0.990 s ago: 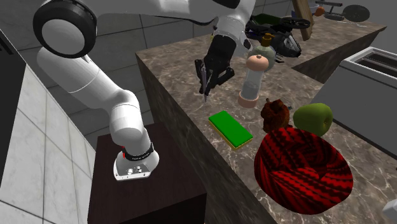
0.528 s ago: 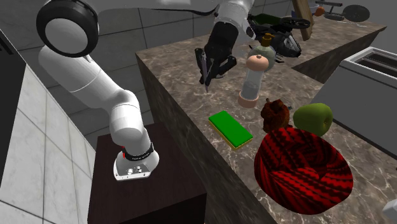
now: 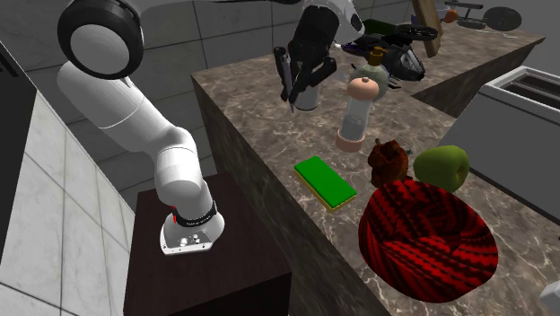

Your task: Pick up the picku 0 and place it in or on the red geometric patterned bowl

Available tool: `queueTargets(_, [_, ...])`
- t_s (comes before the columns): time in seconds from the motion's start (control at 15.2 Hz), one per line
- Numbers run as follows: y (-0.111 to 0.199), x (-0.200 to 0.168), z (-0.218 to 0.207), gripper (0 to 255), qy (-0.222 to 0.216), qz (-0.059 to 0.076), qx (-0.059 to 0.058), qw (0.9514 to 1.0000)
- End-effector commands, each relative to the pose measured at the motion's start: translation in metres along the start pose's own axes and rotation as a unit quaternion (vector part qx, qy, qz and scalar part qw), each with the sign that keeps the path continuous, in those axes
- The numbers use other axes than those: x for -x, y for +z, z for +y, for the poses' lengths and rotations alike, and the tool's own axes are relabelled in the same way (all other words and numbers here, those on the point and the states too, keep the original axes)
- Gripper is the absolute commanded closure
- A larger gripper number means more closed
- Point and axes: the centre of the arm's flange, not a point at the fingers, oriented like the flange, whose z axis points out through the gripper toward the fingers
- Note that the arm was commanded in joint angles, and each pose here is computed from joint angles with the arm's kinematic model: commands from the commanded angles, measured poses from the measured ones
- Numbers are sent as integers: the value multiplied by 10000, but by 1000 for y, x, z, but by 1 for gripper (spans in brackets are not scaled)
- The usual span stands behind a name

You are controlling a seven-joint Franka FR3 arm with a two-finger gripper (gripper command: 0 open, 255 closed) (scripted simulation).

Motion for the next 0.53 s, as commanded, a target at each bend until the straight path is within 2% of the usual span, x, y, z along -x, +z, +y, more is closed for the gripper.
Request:
queueTargets(0.0, [-7, 8, 0, 255, -1, 0, -1, 10000])
queueTargets(0.26, [-18, 22, 0, 255, -1, 0, -1, 10000])
queueTargets(0.46, [-8, 28, 38, 255, -1, 0, -1, 10000])
